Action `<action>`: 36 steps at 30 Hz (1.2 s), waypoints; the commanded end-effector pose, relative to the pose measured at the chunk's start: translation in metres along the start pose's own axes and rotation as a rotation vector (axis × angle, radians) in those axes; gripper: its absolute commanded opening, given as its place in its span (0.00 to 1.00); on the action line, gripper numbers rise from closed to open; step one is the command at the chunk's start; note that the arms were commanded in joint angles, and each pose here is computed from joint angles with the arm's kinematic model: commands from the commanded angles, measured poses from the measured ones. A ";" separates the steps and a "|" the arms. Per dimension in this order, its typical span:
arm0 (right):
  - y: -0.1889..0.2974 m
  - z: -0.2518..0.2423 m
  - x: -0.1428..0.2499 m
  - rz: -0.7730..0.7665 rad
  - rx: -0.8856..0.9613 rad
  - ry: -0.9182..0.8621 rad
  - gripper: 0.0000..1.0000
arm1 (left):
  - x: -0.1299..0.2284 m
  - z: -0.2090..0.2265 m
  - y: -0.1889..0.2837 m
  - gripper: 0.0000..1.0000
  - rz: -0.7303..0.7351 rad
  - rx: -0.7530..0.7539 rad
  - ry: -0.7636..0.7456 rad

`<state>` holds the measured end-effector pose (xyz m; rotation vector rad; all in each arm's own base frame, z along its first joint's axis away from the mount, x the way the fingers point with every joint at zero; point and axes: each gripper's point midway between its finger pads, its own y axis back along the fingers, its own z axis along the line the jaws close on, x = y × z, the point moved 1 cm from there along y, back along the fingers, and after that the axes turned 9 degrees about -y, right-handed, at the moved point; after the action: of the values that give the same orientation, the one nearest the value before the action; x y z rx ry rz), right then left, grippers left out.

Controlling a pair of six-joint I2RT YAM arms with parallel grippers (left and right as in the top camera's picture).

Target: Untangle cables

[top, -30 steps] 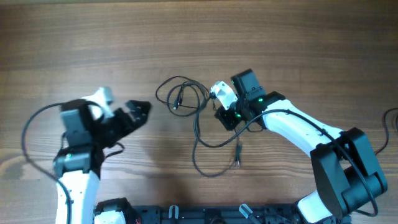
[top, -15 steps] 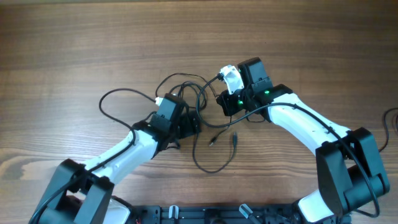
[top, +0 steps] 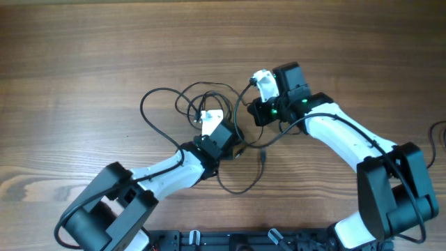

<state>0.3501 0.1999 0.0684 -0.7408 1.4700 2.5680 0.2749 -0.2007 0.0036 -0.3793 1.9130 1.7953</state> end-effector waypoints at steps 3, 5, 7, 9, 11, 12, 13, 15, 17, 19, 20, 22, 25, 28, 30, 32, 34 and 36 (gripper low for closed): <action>0.056 -0.048 -0.054 -0.174 0.071 -0.123 0.04 | 0.071 0.021 -0.017 0.04 0.240 -0.061 -0.066; 0.104 -0.075 -0.081 -0.286 0.129 -0.171 0.04 | 0.070 0.033 -0.016 0.04 0.258 -0.089 -0.039; 0.158 -0.115 -0.097 -0.401 0.254 -0.239 0.04 | 0.065 0.051 -0.015 0.04 0.266 -0.124 0.041; 0.214 -0.160 -0.096 -0.529 0.396 -0.398 0.04 | 0.056 0.082 -0.012 0.04 0.272 -0.181 0.188; 0.251 -0.187 -0.089 -0.616 0.451 -0.510 0.04 | 0.051 0.109 -0.010 0.04 0.277 -0.225 0.289; 0.274 -0.202 -0.082 -0.667 0.483 -0.560 0.04 | 0.049 0.128 -0.010 0.04 0.282 -0.254 0.352; 0.291 -0.213 -0.076 -0.699 0.513 -0.584 0.04 | 0.049 0.143 -0.010 0.04 0.290 -0.265 0.418; 0.315 -0.234 -0.061 -0.742 0.561 -0.662 0.04 | 0.050 0.166 -0.011 0.04 0.310 -0.256 0.563; 0.336 -0.259 -0.038 -0.802 0.594 -0.851 0.04 | 0.053 0.184 -0.011 0.04 0.329 -0.228 0.724; 0.348 -0.270 -0.025 -0.835 0.586 -0.933 0.04 | 0.053 0.192 -0.011 0.04 0.340 -0.175 0.820; 0.348 -0.267 -0.027 -0.832 0.553 -0.921 0.04 | 0.052 0.193 -0.011 0.04 0.342 -0.148 0.839; 0.340 -0.254 -0.039 -0.818 0.460 -0.853 0.05 | 0.038 0.177 -0.015 0.04 0.320 -0.016 0.746; 0.316 -0.214 -0.066 -0.760 0.262 -0.665 0.04 | 0.004 0.125 -0.017 0.04 0.225 0.279 0.474; 0.268 -0.167 -0.079 -0.612 0.202 -0.426 0.35 | -0.026 0.068 -0.009 0.04 0.119 0.485 0.296; 0.243 -0.157 -0.078 -0.549 0.214 -0.431 0.41 | -0.025 0.058 -0.009 0.04 0.116 0.493 0.264; 0.211 -0.131 -0.081 -0.468 0.147 -0.384 0.56 | -0.024 0.057 -0.010 0.04 0.120 0.479 0.258; 0.185 -0.112 -0.083 -0.407 0.104 -0.346 0.64 | -0.024 0.057 -0.010 0.04 0.119 0.480 0.258; 0.140 -0.092 -0.077 -0.299 0.049 -0.387 0.82 | -0.024 0.057 -0.010 0.04 0.119 0.480 0.257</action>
<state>0.4062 0.0256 0.2086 -0.4829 1.1790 2.1629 0.3157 -0.1451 0.0117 -0.3920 2.5072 1.3456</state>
